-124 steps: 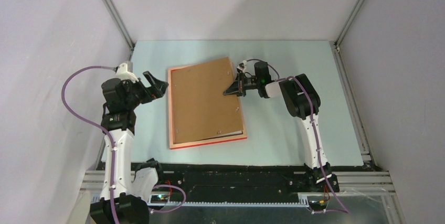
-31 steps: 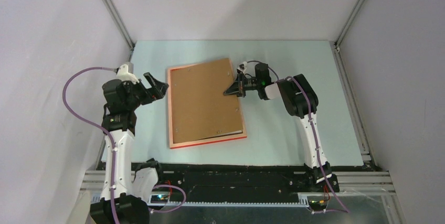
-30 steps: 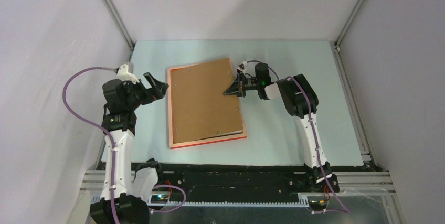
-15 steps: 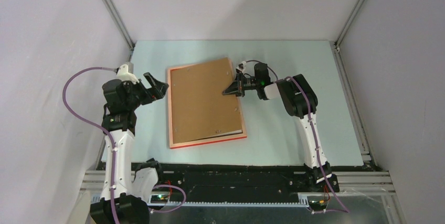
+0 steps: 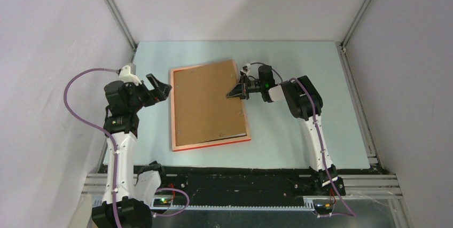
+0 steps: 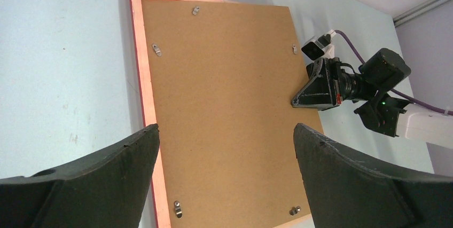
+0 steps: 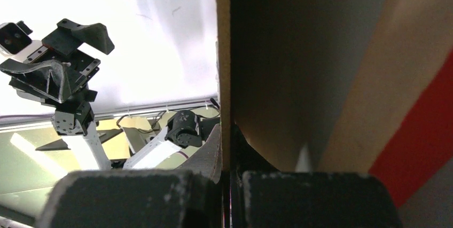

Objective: Put the photo into the frame
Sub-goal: Place the photo frame item in the photo frame.

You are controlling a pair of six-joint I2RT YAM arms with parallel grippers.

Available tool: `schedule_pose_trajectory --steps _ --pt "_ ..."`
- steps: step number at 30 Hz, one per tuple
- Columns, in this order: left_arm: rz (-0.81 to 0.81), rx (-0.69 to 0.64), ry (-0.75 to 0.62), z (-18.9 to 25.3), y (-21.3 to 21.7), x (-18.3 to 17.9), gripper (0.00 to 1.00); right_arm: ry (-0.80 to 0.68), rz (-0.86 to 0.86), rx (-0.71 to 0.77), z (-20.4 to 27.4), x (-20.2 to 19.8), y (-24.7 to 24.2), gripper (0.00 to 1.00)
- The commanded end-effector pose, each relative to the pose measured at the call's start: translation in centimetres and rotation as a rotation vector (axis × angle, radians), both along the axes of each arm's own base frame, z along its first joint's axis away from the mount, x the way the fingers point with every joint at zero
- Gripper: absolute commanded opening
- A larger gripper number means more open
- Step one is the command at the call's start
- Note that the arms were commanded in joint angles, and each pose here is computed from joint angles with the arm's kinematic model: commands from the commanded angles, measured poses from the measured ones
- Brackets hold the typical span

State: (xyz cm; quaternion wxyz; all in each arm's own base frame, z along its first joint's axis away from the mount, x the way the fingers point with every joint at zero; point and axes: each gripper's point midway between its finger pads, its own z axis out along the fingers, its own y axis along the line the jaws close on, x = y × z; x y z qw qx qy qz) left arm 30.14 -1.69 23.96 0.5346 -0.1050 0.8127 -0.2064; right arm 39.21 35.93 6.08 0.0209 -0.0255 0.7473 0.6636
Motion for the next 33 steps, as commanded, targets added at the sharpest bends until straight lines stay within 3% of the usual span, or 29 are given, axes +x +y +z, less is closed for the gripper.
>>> schedule_pose_trajectory --steps 1,7,12,15,25,33 --pt "0.003 0.032 -0.041 0.8 0.4 0.2 1.00 -0.050 0.022 -0.008 0.1 0.0 0.5 0.00" --pt "0.002 0.032 -0.042 0.8 0.4 0.2 1.00 -0.065 0.013 -0.055 -0.5 0.1 0.4 0.04" --pt "-0.001 0.031 -0.043 0.8 0.4 0.2 1.00 -0.097 0.009 -0.120 -0.7 0.2 0.1 0.28" --pt "0.000 0.030 -0.043 0.9 0.4 0.1 1.00 -0.116 0.006 -0.150 -0.5 0.4 0.0 0.36" --pt "-0.011 0.021 -0.037 0.9 0.2 0.4 1.00 -0.181 0.002 -0.227 0.6 0.5 -0.4 0.76" --pt "-0.018 0.008 -0.015 0.8 0.3 1.2 1.00 -0.234 -0.017 -0.352 0.8 0.5 -1.3 0.87"
